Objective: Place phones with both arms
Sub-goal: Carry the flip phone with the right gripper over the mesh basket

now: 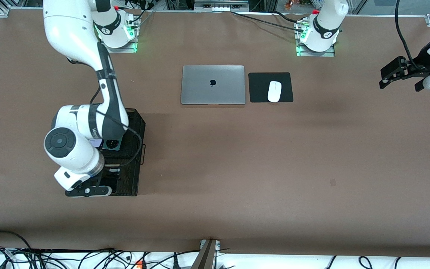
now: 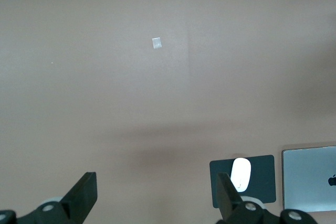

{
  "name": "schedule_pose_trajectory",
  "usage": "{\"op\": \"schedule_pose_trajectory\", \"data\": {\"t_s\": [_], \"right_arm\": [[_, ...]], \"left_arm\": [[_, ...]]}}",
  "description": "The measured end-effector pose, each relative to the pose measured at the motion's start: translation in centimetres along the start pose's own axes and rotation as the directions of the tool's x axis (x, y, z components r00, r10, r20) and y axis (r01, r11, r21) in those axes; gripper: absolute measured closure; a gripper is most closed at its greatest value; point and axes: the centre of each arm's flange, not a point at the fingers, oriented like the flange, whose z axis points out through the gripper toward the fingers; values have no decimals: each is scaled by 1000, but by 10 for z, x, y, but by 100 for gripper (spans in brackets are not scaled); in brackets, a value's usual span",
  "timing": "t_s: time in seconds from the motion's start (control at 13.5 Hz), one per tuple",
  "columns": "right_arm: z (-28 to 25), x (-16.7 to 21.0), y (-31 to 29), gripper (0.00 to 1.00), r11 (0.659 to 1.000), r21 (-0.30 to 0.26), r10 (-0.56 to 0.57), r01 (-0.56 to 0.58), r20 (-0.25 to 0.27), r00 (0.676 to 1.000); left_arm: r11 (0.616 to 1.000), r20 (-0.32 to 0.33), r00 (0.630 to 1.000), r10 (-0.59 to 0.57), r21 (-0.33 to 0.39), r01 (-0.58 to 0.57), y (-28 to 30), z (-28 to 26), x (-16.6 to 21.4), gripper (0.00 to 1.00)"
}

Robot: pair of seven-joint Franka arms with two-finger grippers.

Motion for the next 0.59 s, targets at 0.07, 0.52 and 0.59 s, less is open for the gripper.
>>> {"op": "schedule_pose_trajectory", "data": {"t_s": [0.07,0.52,0.59], "right_arm": [[6,0,8,21,1000,0,1,-1,8,1000],[53,-9,20,21,999,29,32,-34,65,997],[61,-11,20,21,999,27,33,-35,72,997]], "left_arm": [[1000,0,1000,0,0,0,0,0,0,0],[1000,0,1000,0,0,0,0,0,0,0],[1000,0,1000,0,0,0,0,0,0,0]]}}
